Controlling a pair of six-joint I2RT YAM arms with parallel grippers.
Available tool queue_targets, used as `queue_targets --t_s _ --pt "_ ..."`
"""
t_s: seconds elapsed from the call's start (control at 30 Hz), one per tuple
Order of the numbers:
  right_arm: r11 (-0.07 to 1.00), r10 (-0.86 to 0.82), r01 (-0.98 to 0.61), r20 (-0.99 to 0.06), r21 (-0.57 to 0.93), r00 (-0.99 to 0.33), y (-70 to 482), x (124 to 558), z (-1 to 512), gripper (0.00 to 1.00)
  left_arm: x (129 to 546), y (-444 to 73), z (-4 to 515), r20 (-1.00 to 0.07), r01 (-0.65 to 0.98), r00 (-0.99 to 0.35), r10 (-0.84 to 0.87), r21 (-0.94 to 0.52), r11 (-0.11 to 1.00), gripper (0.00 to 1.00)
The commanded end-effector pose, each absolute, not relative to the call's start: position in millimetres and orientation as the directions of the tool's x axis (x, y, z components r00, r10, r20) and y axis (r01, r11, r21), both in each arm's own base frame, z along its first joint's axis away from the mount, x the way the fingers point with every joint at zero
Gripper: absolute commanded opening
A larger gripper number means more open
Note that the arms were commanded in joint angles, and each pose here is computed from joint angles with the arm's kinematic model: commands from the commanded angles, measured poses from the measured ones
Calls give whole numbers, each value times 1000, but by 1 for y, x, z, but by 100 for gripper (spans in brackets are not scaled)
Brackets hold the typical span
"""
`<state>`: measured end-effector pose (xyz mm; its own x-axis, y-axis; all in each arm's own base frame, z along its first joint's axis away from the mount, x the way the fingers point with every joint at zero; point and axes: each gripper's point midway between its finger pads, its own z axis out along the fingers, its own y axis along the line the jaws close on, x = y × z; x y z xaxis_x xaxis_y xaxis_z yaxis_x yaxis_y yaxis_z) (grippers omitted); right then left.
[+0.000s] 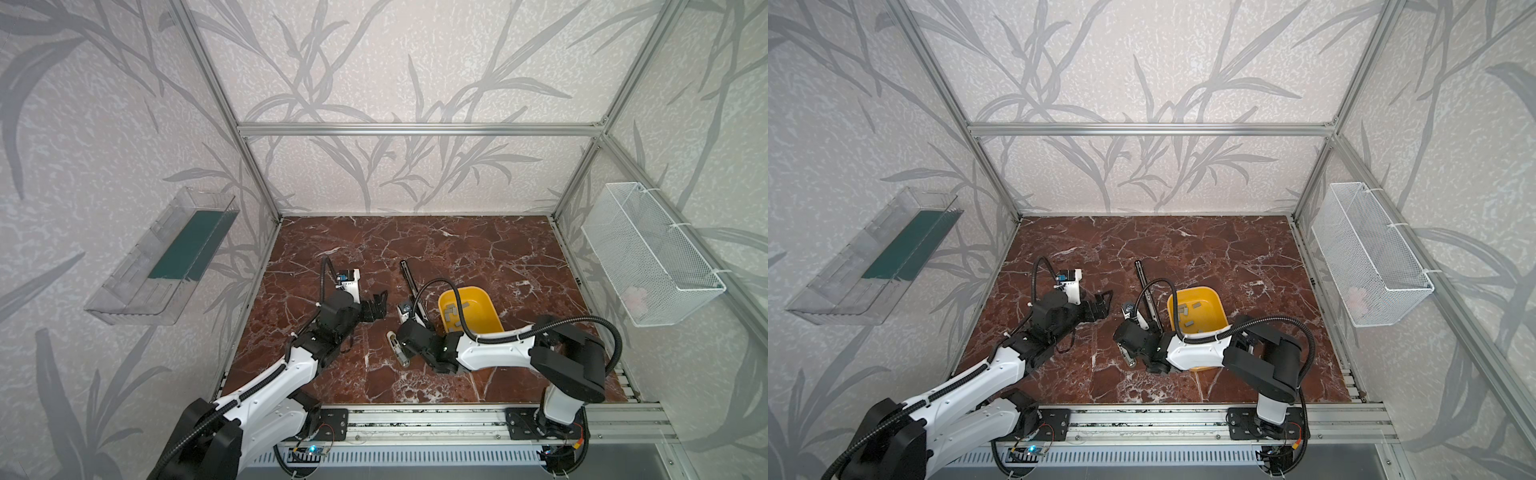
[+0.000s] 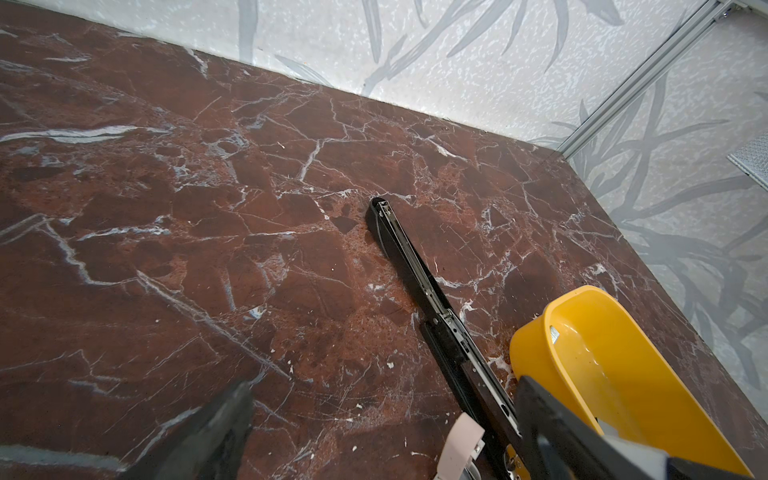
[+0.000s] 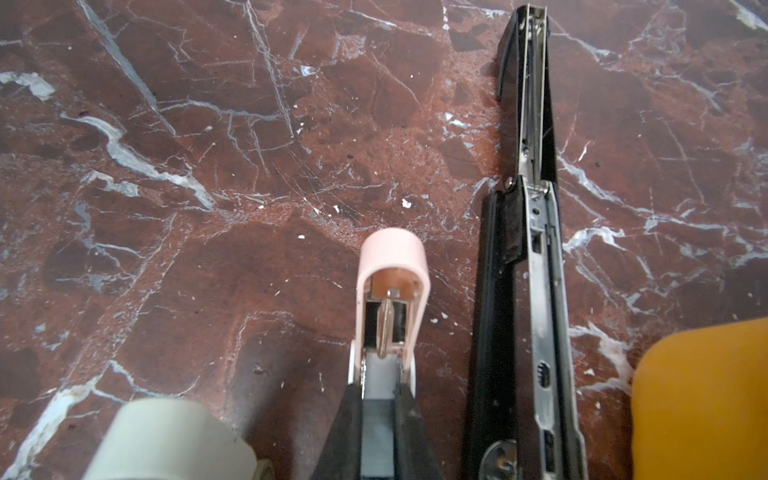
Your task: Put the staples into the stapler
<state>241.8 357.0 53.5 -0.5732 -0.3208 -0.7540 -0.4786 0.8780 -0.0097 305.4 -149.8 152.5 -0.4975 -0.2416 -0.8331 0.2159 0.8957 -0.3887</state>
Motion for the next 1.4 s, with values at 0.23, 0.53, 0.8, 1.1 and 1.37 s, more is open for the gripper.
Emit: queue_targets --t_s 0.23,0.53,0.8,1.1,1.37 --pt "885 -323 -464 -760 -33 -563 356 247 61 0 306 -148 157 -840 213 -482 -249 -388 897 98" --pt "883 -327 -469 -753 -28 -571 357 246 56 0 305 -148 157 -840 214 -482 -251 -390 896 98" --pt "881 -330 -472 -746 -24 -578 359 245 53 0 305 -148 157 -840 215 -481 -250 -390 896 98" --pt "883 -328 -469 -745 -23 -581 359 245 51 0 305 -149 157 -839 215 -484 -249 -390 895 98" --pt "884 -338 -467 -735 -34 -587 358 245 48 0 305 -148 157 -839 213 -483 -250 -389 896 98"
